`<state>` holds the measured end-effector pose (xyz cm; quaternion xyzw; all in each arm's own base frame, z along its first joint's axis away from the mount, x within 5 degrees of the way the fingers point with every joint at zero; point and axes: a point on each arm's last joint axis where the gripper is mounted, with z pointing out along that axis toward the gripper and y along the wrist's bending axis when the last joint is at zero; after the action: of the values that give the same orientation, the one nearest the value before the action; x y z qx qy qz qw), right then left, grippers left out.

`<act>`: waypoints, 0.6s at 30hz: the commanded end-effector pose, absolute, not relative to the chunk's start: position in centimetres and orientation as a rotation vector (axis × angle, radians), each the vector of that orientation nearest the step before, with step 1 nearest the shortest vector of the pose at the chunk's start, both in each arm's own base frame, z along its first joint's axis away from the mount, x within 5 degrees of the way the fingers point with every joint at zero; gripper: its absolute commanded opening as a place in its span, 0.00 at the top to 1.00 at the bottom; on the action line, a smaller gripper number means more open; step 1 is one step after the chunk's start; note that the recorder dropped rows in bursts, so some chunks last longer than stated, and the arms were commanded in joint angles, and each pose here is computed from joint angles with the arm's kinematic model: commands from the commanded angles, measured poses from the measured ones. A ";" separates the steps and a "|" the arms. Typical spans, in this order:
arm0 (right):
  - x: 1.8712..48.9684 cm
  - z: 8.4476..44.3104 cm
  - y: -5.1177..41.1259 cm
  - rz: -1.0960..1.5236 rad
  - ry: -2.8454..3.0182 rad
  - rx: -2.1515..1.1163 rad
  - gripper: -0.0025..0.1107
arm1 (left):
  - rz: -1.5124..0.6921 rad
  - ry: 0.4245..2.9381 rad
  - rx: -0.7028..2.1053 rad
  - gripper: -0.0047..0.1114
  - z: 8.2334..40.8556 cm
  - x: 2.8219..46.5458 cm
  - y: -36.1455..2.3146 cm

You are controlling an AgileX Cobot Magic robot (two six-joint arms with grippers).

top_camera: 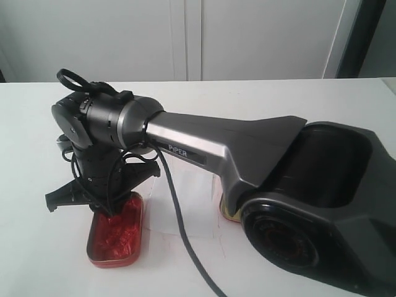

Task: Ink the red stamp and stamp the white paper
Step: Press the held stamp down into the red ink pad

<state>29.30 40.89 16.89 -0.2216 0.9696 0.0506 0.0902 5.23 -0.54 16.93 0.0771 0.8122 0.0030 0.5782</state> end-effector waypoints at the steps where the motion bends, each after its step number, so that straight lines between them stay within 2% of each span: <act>1: 29.4 19.1 40.7 0.169 2.847 -0.646 0.98 | 0.008 1.901 0.182 0.96 16.8 5.2 -0.5; 18: 29.4 21.5 40.4 0.179 2.805 -0.639 0.98 | 0.008 1.901 0.182 0.96 16.8 5.2 -0.5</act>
<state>29.35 40.65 20.14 -0.2218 0.9669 0.0573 0.1128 5.23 -0.54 16.93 0.0771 0.8122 0.0030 0.5782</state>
